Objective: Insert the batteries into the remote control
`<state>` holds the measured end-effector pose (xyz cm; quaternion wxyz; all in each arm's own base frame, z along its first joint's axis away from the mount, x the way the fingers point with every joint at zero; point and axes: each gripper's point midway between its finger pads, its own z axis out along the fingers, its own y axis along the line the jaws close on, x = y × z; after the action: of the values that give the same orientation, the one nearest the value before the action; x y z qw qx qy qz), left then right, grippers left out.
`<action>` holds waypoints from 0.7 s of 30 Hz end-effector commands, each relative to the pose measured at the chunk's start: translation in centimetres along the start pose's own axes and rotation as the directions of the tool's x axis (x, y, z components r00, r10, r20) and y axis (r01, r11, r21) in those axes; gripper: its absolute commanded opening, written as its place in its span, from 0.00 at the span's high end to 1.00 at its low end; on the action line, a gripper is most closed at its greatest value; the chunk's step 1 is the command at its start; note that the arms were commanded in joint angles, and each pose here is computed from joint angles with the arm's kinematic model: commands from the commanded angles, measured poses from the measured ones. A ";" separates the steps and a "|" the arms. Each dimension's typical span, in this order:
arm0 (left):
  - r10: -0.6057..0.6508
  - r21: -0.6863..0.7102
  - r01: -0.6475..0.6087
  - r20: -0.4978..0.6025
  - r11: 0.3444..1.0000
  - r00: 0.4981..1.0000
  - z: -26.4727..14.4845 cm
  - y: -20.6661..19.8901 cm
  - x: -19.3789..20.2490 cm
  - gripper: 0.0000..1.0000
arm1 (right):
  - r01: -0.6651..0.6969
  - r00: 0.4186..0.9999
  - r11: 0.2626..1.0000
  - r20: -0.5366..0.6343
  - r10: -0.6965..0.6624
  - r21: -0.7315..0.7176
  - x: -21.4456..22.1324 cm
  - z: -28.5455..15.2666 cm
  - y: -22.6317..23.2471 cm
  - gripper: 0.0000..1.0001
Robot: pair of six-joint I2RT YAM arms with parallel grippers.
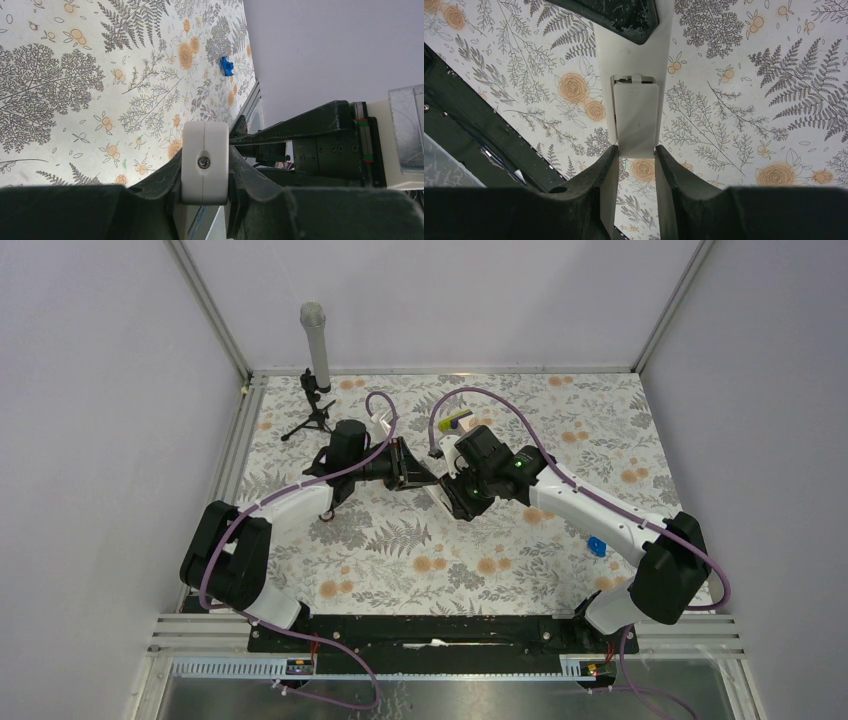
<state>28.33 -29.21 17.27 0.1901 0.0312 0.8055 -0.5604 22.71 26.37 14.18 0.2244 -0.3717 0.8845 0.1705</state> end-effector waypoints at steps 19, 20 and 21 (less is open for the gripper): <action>0.076 -0.147 -0.060 0.107 0.987 0.991 -1.3 1.4 -2.6 1.00 | -0.032 0.995 0.999 0.098 0.028 0.042 -2.2 -0.7 0.0 0.52; 0.063 -0.170 -0.040 0.133 0.985 0.989 -1.8 2.1 -3.0 1.00 | -0.040 0.990 0.999 0.136 0.035 0.036 -2.6 -1.0 0.1 0.49; 0.053 -0.183 -0.023 0.162 0.983 0.985 -2.3 2.6 -3.4 1.00 | -0.057 0.983 0.998 0.174 0.052 0.028 -2.9 -1.3 0.3 0.44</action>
<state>28.95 -28.06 15.61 0.1990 0.0098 0.8316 -0.5184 23.28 26.52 13.98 0.2345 -0.3583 0.8894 0.1600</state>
